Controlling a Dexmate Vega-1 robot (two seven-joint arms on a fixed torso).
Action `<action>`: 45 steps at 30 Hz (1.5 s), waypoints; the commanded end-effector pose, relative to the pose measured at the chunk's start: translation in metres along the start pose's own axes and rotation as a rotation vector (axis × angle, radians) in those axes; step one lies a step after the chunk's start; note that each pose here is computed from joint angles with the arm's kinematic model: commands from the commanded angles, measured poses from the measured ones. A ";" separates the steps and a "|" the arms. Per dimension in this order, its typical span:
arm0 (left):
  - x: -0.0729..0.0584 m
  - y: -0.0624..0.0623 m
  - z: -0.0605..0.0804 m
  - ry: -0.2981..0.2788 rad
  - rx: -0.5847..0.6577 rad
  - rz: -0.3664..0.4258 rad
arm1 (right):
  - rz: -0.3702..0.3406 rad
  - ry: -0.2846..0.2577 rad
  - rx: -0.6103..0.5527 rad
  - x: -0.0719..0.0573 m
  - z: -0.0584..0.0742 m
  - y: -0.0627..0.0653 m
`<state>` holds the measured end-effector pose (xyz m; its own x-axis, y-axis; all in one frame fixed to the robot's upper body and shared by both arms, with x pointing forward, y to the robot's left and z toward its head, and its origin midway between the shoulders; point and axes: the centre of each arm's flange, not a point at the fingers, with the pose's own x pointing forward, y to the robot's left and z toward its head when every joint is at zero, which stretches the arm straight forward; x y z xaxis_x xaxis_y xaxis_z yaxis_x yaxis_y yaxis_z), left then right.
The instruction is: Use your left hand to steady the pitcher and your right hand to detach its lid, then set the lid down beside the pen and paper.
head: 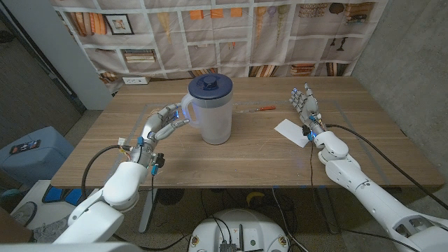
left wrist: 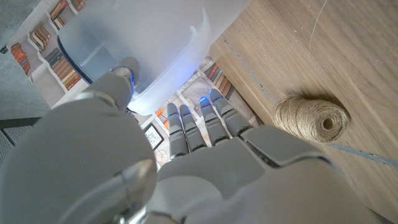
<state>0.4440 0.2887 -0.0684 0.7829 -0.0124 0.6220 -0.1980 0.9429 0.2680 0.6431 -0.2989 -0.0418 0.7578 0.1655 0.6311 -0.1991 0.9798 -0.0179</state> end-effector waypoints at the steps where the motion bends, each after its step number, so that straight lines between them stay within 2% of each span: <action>1: -0.001 -0.012 -0.005 -0.011 -0.010 0.069 | 0.009 -0.005 0.004 0.002 -0.004 -0.003; 16: 0.006 -0.024 -0.011 0.001 -0.022 0.072 | 0.008 -0.010 0.007 -0.001 -0.003 -0.004; 45: 0.012 -0.034 -0.013 0.002 -0.022 0.141 | 0.014 -0.015 0.018 -0.002 -0.002 -0.009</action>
<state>0.4652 0.2657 -0.0792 0.7574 0.0981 0.6456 -0.2744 0.9449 0.1783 0.6452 -0.3057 -0.0447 0.7473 0.1762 0.6407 -0.2186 0.9757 -0.0135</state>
